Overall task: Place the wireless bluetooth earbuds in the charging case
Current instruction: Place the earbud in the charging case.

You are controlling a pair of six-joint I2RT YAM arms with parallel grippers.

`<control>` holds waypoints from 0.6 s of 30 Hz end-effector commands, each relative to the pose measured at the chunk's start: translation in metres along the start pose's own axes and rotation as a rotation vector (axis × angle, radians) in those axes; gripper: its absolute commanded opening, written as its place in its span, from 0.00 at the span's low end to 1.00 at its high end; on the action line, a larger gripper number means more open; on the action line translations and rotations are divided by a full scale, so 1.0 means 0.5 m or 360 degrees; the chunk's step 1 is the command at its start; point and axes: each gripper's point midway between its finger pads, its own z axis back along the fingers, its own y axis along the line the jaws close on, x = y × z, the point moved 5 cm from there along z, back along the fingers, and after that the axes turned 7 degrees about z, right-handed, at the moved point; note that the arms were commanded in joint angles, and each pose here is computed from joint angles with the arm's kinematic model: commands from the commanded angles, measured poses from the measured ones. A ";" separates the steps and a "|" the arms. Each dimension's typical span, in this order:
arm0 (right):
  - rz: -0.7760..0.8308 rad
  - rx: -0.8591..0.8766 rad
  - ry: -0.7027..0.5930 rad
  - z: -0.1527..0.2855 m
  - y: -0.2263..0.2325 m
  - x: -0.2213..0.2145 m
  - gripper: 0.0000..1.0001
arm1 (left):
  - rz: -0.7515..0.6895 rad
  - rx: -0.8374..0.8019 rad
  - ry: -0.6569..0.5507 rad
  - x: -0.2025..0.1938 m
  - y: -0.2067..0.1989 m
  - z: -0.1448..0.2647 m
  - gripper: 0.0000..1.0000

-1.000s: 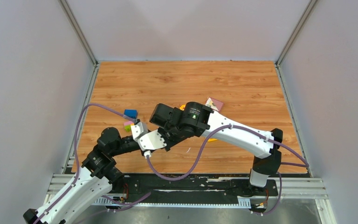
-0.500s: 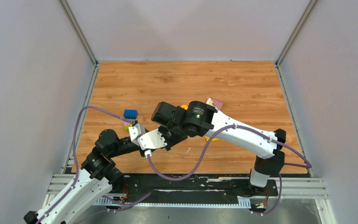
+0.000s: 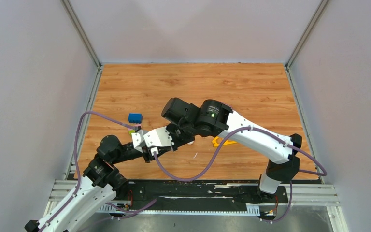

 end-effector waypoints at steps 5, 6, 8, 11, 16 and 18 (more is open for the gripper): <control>-0.0050 -0.0040 -0.0078 0.026 -0.002 0.006 0.01 | -0.0091 -0.0035 -0.0084 0.022 -0.007 0.001 0.00; -0.0051 -0.0030 -0.0074 0.025 0.002 0.005 0.01 | -0.0092 -0.0036 -0.0084 0.022 -0.007 0.001 0.00; -0.0051 -0.0015 -0.0083 0.026 0.006 0.004 0.02 | -0.0093 -0.0030 -0.0087 0.023 -0.007 0.002 0.00; -0.0057 0.0015 -0.0110 0.031 0.013 0.007 0.02 | -0.0090 -0.0021 -0.0088 0.023 -0.005 0.002 0.00; -0.0055 0.0042 -0.0119 0.031 0.020 0.008 0.01 | -0.0088 -0.0019 -0.0089 0.023 -0.005 0.001 0.00; -0.0056 0.0065 -0.0117 0.028 0.025 0.006 0.02 | -0.0088 -0.0020 -0.0089 0.024 -0.005 0.001 0.00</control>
